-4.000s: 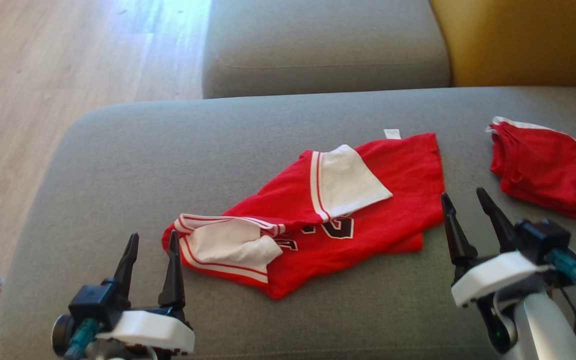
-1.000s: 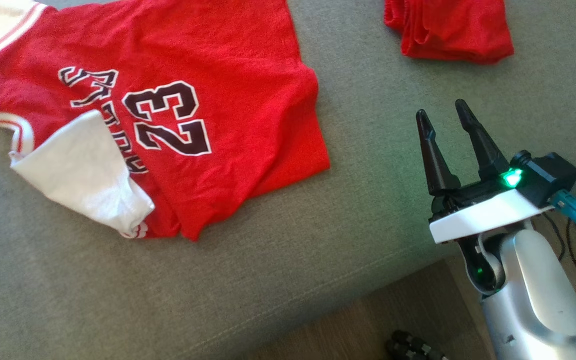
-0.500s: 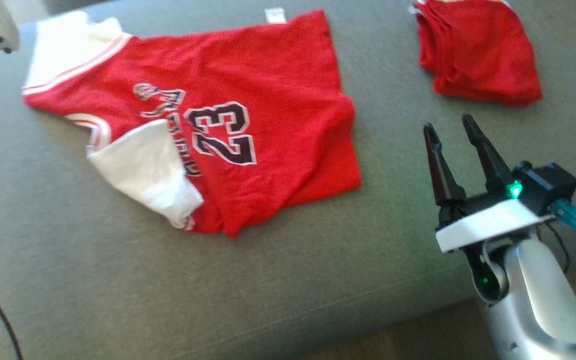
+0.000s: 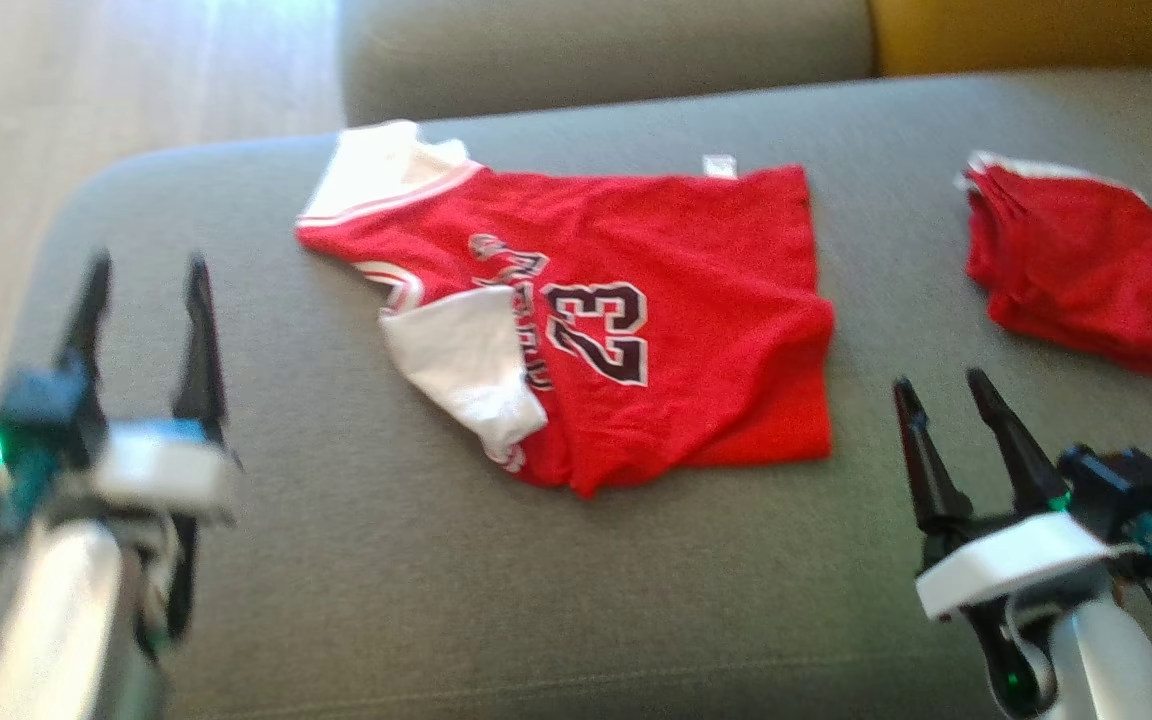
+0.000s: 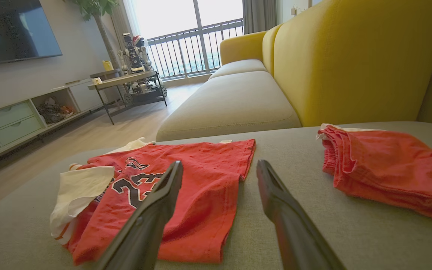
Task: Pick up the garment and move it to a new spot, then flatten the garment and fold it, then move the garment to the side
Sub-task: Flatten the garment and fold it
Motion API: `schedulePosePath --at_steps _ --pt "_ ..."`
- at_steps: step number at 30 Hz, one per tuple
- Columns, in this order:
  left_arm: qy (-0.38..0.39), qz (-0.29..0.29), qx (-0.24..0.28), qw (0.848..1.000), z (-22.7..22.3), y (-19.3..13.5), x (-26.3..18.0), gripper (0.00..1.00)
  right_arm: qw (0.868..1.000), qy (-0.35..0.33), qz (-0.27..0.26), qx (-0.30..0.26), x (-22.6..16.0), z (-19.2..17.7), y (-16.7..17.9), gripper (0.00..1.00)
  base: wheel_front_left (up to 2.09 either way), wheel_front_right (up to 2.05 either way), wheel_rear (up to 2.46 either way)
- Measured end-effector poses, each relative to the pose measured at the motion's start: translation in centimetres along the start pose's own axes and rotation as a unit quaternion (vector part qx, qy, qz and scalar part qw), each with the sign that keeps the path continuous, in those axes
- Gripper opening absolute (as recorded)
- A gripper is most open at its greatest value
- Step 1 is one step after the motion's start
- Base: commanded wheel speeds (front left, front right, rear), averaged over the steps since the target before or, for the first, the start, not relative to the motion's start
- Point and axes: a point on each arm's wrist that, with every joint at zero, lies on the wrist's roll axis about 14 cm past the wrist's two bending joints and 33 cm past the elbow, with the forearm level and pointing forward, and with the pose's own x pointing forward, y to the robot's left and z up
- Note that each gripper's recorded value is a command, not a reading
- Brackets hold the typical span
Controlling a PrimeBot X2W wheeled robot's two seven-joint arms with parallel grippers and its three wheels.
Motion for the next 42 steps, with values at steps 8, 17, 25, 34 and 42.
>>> schedulePosePath --at_steps 8,17,25,34,42 --pt "0.036 0.050 -0.019 0.998 -1.5 -0.1 -9.1 1.00 1.000 -0.003 0.027 0.009 -0.3 0.4 2.1 1.00 0.00 0.00 0.00" --pt "0.047 0.080 -0.051 0.994 -1.8 -0.9 -11.7 1.00 0.999 0.029 0.030 0.015 -1.7 -1.9 2.3 1.00 0.00 0.00 0.00" --pt "0.049 0.065 -0.050 0.995 -2.0 -1.6 -11.6 1.00 0.998 0.063 0.025 0.007 -2.0 -4.0 1.9 1.00 0.00 0.00 0.00" --pt "0.086 0.055 -0.052 0.993 -4.2 -2.3 -12.0 1.00 0.986 0.164 0.006 0.023 -0.4 -9.1 1.3 1.00 0.00 0.00 0.00" --pt "0.095 0.061 -0.052 0.992 -4.9 -1.7 -11.6 1.00 0.972 0.230 0.001 0.039 1.0 -13.0 2.0 1.00 0.00 0.00 0.00"
